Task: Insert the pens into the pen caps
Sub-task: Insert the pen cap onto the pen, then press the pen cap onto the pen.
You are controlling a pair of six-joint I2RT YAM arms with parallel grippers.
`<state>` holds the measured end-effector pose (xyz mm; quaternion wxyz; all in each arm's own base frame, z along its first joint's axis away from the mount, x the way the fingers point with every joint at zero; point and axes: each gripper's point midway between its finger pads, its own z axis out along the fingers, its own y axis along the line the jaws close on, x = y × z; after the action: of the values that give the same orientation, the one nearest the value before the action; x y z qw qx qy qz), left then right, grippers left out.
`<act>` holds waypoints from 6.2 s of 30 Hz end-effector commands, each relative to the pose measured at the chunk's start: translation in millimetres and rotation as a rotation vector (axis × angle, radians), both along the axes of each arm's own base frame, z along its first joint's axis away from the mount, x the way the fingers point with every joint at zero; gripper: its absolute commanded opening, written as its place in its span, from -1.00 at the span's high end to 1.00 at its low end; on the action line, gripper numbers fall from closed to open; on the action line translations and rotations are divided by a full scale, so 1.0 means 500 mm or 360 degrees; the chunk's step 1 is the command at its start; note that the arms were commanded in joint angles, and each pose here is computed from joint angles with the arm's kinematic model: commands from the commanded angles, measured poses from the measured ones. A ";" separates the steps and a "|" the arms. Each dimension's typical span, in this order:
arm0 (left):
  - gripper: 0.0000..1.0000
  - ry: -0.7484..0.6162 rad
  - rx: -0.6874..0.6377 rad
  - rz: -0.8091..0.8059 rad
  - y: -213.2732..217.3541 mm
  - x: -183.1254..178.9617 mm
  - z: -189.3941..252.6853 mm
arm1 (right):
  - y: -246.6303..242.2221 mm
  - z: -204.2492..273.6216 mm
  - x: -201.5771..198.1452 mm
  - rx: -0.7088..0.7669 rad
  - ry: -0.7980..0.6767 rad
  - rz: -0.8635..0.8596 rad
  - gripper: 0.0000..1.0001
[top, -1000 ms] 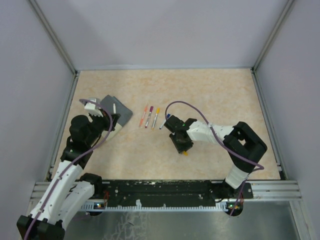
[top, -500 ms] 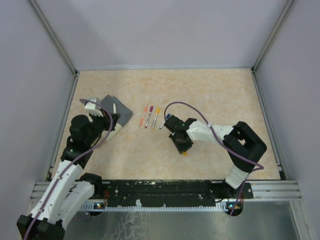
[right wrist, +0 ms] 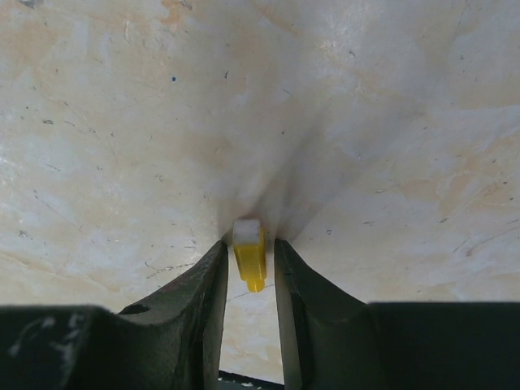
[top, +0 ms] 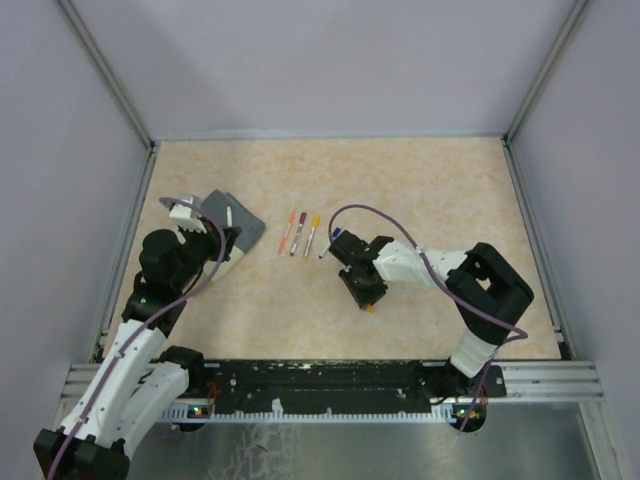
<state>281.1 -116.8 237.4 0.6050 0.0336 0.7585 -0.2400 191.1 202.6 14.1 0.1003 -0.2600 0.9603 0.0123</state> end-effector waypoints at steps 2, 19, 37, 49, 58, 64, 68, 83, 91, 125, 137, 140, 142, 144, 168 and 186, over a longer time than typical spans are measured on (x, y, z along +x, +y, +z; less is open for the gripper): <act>1.00 -0.0060 0.0000 -0.0015 -0.001 0.005 0.017 | -0.038 -0.029 -0.030 -0.0121 0.0128 0.0007 0.47; 0.87 0.0081 -0.0132 -0.0014 -0.015 0.021 -0.013 | 0.018 0.061 0.078 0.0236 -0.0285 -0.0125 1.00; 1.00 0.0145 -0.0203 -0.0688 -0.210 -0.025 -0.011 | 0.092 0.459 0.188 0.1634 -0.1160 -0.0567 1.00; 1.00 -0.0081 -0.0388 -0.1133 -0.353 -0.110 0.061 | 0.090 0.651 0.153 0.2562 -0.1324 -0.0684 1.00; 1.00 -0.0127 -0.0337 -0.1331 -0.397 -0.142 0.071 | 0.126 0.694 0.118 0.2761 -0.1208 -0.0471 1.00; 1.00 -0.0132 -0.0332 -0.1351 -0.405 -0.150 0.071 | 0.129 0.687 0.120 0.2739 -0.1197 -0.0468 1.00; 1.00 -0.0134 -0.0330 -0.1347 -0.406 -0.148 0.070 | 0.134 0.681 0.119 0.2715 -0.1181 -0.0453 1.00; 1.00 -0.0151 -0.0322 -0.1351 -0.407 -0.152 0.072 | 0.141 0.661 0.123 0.2628 -0.1166 -0.0433 1.00; 1.00 -0.0146 -0.0321 -0.1354 -0.409 -0.151 0.071 | 0.146 0.654 0.119 0.2605 -0.1143 -0.0402 1.00; 1.00 -0.0275 -0.0377 -0.1280 -0.403 -0.139 0.113 | 0.186 0.500 0.074 0.2135 -0.0753 -0.0197 1.00; 1.00 -0.0314 -0.0417 -0.1283 -0.412 -0.131 0.131 | 0.197 0.487 0.050 0.2177 -0.0752 -0.0272 0.89; 1.00 -0.0307 -0.0402 -0.1280 -0.409 -0.133 0.126 | 0.183 0.512 0.065 0.2179 -0.0826 -0.0286 0.77; 1.00 -0.0304 -0.0395 -0.1278 -0.407 -0.134 0.124 | 0.173 0.528 0.075 0.2190 -0.0864 -0.0305 0.68; 1.00 -0.0307 -0.0392 -0.1269 -0.405 -0.134 0.125 | 0.160 0.539 0.085 0.2184 -0.0909 -0.0330 0.58; 1.00 -0.0277 -0.0394 -0.1273 -0.404 -0.137 0.116 | 0.106 0.686 0.113 0.2083 -0.1340 -0.0252 0.04; 1.00 -0.0265 -0.0400 -0.1334 -0.412 -0.146 0.113 | 0.141 0.756 0.124 0.2224 -0.1355 -0.0172 0.04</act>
<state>212.1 -319.6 268.3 0.4959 0.2706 0.6268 -0.5366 254.7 263.6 355.0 0.5809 -0.0584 0.6625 0.4693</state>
